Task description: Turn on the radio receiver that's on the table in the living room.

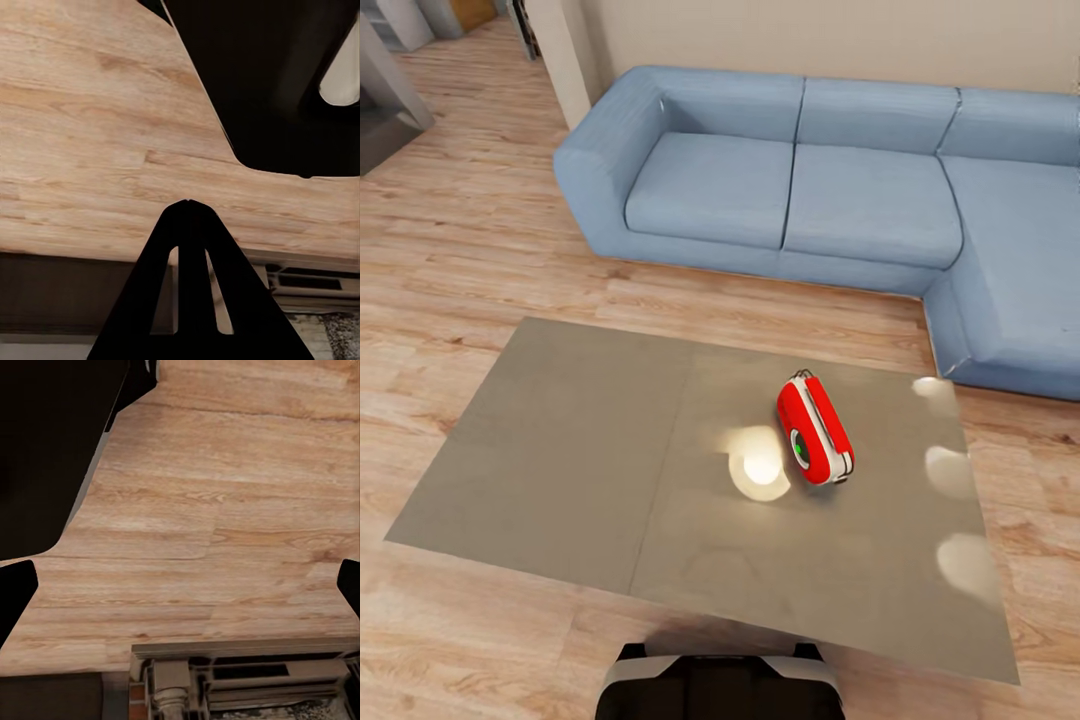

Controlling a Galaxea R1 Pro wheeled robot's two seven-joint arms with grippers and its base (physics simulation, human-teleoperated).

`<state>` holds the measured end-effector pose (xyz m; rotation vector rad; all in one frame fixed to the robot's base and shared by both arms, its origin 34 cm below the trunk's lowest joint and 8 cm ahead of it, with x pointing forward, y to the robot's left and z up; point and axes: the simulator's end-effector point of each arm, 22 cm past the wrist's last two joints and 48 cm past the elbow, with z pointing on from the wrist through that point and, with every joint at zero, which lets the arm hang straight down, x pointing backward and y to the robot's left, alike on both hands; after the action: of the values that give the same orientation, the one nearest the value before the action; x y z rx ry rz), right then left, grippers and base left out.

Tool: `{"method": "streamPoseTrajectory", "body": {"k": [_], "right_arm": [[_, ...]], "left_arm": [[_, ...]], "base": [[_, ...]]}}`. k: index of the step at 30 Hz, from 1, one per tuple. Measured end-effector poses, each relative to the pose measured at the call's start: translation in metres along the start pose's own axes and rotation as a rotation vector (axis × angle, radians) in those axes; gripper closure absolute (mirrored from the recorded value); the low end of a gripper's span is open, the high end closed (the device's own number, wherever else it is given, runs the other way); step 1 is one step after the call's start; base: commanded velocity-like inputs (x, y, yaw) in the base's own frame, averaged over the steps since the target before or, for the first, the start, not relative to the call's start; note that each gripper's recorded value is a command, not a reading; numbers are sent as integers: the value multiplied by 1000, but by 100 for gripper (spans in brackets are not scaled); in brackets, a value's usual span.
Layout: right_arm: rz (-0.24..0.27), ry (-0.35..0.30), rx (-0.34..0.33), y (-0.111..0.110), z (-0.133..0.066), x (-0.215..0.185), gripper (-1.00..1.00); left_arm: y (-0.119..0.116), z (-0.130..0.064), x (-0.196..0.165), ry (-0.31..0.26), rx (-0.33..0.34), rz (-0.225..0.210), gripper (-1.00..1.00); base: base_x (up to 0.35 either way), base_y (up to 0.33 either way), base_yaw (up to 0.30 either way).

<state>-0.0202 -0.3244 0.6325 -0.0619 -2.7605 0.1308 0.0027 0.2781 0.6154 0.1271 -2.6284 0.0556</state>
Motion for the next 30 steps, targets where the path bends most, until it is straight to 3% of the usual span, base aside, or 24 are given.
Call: {"method": "streamPoseTrajectory", "body": {"k": [30], "right_arm": [[4,-48,-4,2,-1,-19,-100]], "left_arm": [[-1,-5,-19,-48,3,4,100]], "base": [[0,0,0]]}}
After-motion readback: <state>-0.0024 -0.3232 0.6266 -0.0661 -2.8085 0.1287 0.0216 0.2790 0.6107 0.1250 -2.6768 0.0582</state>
